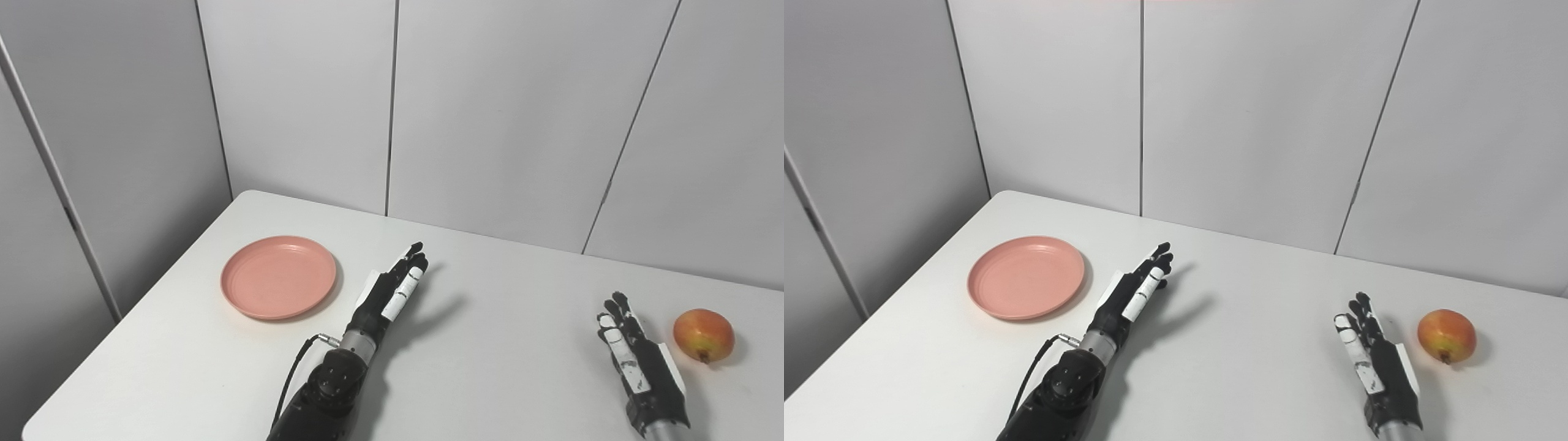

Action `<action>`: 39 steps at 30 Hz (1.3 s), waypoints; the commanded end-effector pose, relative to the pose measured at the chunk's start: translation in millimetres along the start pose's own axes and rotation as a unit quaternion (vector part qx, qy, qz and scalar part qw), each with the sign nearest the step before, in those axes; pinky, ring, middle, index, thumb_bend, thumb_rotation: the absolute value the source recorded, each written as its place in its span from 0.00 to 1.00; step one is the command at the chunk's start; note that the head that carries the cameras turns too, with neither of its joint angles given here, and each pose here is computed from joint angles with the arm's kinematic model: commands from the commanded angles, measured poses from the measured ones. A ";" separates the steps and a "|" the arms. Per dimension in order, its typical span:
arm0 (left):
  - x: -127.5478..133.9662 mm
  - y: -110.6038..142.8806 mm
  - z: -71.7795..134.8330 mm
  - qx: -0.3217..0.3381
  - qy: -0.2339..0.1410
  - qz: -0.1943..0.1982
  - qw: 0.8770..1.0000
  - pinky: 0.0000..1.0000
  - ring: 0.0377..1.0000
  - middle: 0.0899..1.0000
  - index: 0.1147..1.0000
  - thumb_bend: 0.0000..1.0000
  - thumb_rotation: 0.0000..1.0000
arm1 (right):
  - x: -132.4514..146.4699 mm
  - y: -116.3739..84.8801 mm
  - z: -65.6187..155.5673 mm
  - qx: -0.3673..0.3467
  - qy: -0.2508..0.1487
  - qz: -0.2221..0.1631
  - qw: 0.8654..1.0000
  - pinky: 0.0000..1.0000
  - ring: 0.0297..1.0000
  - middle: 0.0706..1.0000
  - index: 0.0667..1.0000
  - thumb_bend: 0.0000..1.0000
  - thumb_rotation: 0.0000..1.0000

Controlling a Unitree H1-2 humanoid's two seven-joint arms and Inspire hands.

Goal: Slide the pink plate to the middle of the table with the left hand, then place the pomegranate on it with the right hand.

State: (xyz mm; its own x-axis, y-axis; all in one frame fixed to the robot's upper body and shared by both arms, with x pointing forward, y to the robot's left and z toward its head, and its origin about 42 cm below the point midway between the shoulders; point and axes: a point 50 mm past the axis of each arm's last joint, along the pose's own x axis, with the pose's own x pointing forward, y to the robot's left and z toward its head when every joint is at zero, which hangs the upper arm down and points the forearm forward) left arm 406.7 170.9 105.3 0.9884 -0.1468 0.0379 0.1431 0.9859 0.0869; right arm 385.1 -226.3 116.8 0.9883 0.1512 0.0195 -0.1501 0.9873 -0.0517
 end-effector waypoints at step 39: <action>14.2 79.9 92.8 -0.086 -0.131 0.123 0.980 0.95 0.97 0.98 0.96 0.59 1.00 | 16.1 -14.5 14.2 -0.007 -0.062 -0.007 0.998 0.99 0.95 0.98 0.99 0.51 0.78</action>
State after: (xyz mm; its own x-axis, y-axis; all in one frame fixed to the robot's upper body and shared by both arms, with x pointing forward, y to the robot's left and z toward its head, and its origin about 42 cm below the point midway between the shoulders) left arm 416.1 236.4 173.8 0.9735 0.0996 0.2058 -0.0690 0.9861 -0.1508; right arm 392.7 -231.6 113.2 0.9883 0.1447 0.0491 -0.1419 0.9883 -0.0565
